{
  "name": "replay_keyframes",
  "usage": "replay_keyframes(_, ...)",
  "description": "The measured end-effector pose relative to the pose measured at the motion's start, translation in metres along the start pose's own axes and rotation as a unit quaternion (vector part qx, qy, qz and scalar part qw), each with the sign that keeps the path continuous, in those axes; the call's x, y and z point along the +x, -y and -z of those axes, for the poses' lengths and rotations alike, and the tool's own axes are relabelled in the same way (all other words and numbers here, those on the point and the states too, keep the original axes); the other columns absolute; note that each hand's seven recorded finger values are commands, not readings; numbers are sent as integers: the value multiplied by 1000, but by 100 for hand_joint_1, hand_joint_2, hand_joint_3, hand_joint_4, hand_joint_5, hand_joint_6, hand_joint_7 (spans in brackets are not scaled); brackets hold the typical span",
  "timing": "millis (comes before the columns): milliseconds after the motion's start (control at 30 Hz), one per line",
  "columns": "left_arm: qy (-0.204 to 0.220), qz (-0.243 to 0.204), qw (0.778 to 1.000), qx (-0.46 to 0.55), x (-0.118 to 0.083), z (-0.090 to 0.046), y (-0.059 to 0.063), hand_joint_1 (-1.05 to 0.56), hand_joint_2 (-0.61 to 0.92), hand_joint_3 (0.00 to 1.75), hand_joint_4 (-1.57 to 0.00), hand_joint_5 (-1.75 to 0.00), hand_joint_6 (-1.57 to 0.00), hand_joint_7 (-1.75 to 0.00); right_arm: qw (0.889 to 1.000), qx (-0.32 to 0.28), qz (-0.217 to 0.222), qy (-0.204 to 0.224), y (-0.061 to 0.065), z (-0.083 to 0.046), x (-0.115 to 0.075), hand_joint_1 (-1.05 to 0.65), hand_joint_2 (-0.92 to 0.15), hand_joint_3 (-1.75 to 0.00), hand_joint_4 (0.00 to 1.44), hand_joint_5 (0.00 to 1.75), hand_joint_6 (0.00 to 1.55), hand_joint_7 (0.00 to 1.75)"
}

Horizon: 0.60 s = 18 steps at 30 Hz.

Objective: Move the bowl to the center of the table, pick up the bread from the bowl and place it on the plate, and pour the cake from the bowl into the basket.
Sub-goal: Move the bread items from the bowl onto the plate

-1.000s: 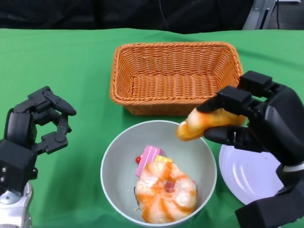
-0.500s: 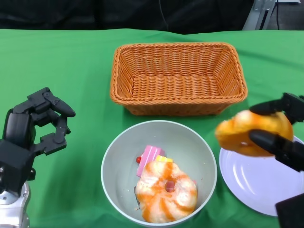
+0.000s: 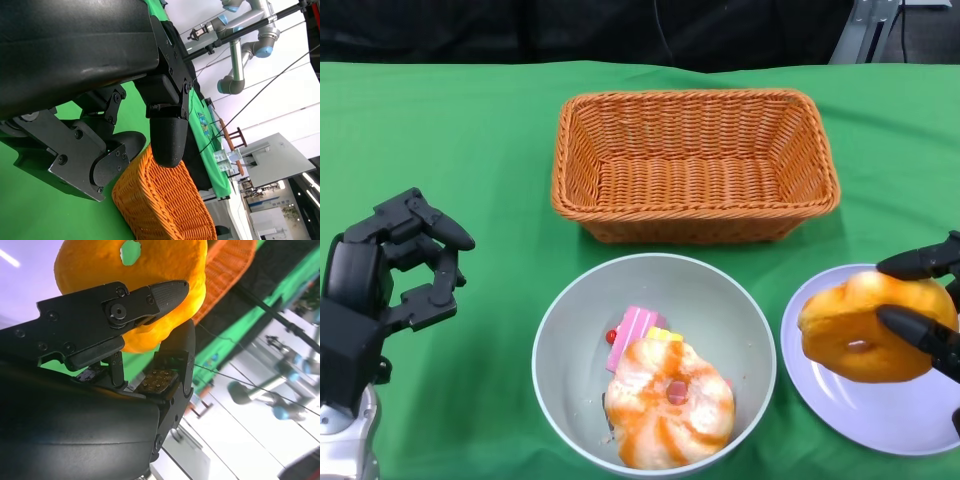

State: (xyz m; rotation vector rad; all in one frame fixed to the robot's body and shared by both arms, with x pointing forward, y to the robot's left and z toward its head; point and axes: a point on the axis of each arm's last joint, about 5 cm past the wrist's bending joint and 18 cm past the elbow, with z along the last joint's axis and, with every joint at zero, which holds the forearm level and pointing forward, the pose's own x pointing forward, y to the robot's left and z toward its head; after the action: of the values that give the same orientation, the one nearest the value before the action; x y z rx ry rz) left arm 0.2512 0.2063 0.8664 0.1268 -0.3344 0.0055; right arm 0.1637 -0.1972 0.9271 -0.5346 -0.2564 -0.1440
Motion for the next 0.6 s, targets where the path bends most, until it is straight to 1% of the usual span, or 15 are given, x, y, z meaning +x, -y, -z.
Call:
replay_keyframes(100, 0, 2, 1000, 0, 0, 0, -1, -1, 53, 116, -81, -159, -80, -135, 1000, -4, -6, -22, 2, 0, 0, -15, -92, -8, 84, 127, 86, 77)
replay_keyframes(167, 0, 2, 1000, 1, 0, 0, -1, -1, 53, 116, -81, -159, -80, -136, 999, -6, -14, -42, 2, 0, 0, -13, -92, -9, 82, 129, 89, 70)
replay_keyframes(233, 0, 3, 1000, 2, 0, 0, -1, -1, 54, 116, -81, -158, -80, -136, 998, -7, -21, -60, 2, 2, -1, -14, -92, -8, 84, 121, 92, 63)
replay_keyframes(367, 2, 3, 1000, 2, 0, -1, -1, -1, 54, 116, -80, -158, -80, -136, 995, -11, -30, -96, 1, 5, -1, -17, -92, -10, 85, 113, 93, 57)
replay_keyframes(467, 5, 3, 1000, 2, 1, -1, -1, -2, 53, 117, -80, -158, -80, -136, 992, -17, -35, -122, -1, 8, -1, -17, -92, -7, 89, 105, 98, 50)
replay_keyframes(600, 6, 4, 1000, 2, 1, -2, -1, -1, 53, 117, -80, -157, -80, -136, 988, -42, -36, -141, -5, 13, 1, -18, -92, -6, 91, 103, 99, 45)
